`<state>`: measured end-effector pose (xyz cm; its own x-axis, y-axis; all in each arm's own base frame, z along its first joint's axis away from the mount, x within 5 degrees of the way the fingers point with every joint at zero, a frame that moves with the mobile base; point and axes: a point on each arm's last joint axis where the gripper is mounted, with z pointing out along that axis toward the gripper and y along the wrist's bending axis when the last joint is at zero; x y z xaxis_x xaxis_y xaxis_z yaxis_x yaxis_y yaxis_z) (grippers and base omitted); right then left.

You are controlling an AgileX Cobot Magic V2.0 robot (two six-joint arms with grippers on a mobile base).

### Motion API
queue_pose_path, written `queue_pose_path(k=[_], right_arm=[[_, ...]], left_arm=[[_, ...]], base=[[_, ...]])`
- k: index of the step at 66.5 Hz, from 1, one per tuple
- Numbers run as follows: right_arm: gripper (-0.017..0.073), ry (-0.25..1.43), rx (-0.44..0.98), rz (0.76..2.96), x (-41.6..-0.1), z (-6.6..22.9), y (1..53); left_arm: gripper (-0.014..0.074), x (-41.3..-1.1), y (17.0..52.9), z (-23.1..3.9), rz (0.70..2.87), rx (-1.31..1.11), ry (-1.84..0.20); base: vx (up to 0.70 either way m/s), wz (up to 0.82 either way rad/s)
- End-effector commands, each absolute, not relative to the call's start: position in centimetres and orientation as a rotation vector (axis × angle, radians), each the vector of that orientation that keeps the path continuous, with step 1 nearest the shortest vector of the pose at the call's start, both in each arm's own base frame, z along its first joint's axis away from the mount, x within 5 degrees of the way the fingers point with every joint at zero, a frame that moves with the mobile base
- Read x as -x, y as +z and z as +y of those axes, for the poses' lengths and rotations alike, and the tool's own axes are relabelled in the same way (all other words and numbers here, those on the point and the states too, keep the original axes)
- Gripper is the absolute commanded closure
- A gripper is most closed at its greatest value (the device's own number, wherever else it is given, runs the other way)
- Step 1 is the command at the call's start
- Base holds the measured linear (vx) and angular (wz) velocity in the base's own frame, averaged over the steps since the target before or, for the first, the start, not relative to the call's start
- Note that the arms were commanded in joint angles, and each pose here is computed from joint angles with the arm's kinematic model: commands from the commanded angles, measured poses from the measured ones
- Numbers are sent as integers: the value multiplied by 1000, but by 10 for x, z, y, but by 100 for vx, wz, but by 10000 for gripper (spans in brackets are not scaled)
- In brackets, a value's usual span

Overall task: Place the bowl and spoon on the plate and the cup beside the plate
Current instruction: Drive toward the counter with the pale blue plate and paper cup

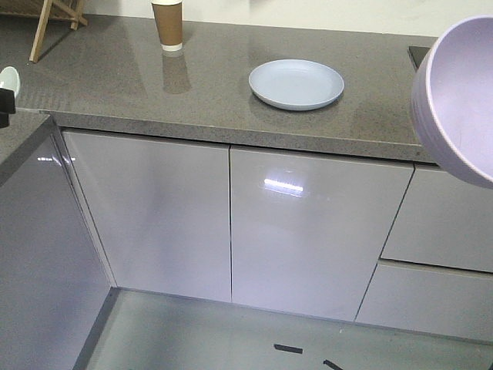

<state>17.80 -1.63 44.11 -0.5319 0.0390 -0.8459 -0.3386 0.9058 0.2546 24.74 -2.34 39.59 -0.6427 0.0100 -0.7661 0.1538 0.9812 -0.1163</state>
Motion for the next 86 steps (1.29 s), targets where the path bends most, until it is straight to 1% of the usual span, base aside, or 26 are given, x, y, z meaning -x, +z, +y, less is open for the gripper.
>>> queue_pose_path(k=[1,86], right_arm=[[564,478,207,1989,-174,-13,457],[564,478,207,1989,-174,-13,457]], left_arm=[[599,-243,413,-25,2164,-99,-232],[599,-243,413,-25,2164,-99,-232]], base=[[3,3],[7,0]])
